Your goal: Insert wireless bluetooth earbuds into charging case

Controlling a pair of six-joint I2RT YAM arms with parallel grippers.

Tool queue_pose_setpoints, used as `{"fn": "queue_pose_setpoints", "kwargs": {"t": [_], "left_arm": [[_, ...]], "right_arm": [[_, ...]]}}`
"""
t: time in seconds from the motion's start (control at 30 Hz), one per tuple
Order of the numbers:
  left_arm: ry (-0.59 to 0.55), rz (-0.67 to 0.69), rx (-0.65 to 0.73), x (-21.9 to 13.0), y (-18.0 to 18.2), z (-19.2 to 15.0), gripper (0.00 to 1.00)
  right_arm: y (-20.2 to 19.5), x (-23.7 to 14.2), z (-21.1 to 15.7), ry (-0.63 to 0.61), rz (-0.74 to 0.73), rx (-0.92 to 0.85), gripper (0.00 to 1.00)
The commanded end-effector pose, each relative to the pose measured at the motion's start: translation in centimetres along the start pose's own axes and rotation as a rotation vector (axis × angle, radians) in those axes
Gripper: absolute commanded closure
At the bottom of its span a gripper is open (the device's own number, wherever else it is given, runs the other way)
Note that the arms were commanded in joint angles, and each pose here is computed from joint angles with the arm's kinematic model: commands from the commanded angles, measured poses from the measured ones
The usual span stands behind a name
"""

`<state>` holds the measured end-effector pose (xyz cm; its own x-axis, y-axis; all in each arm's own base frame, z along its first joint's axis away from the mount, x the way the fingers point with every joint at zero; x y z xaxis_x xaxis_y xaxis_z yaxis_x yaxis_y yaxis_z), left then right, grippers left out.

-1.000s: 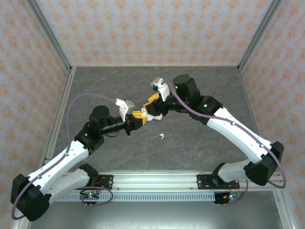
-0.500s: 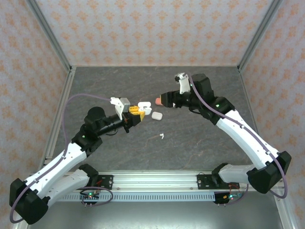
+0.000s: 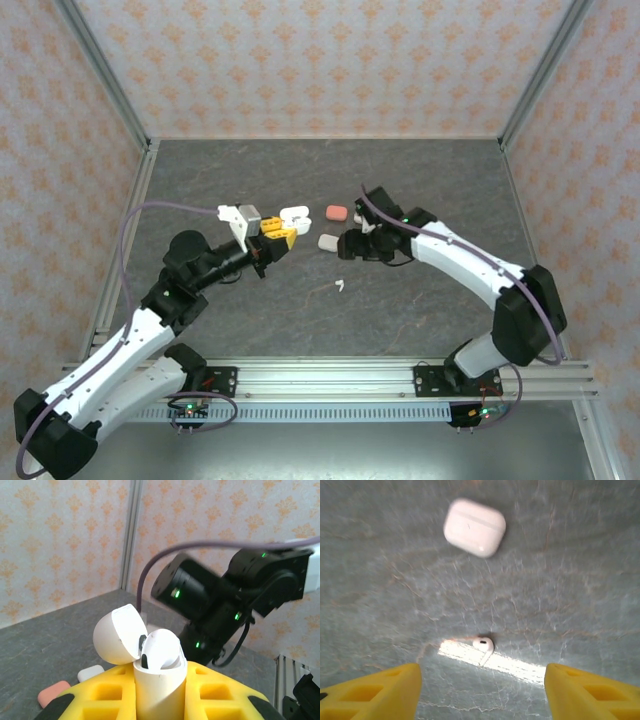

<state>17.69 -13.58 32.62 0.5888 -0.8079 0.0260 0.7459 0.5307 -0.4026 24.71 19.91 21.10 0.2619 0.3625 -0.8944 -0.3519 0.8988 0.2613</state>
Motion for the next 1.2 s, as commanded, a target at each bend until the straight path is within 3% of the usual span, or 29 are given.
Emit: {"fn": "queue_pose_setpoints", "kwargs": {"t": [0.0,0.37,1.17], "left_arm": [[-0.039,0.006,0.041,-0.5,-0.3,0.2,1.0],[-0.021,0.02,0.051,-1.0,-0.3,-0.2,1.0],[-0.022,0.03,0.052,-1.0,-0.3,-0.1,1.0]], "right_arm": [[0.7,1.7,-0.6,0.05,-0.046,0.038,0.35],[2.9,7.1,-1.1,0.182,-0.17,-0.04,0.43],[3.4,10.6,-1.9,0.293,-0.225,-0.101,0.63]]}}
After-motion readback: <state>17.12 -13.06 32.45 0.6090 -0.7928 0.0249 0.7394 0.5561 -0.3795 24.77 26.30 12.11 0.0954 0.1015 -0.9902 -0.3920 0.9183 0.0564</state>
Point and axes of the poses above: each hand's point on the last joint's axis, 136 mm out from that joint toward the fingers, its own x axis out along the fingers, its own y axis along the line the jaws close on, z = x × y, the point moved 10 cm from there along -x, back along the fingers, and after that the axes turned 13 degrees about -x, right-handed, at the moved point
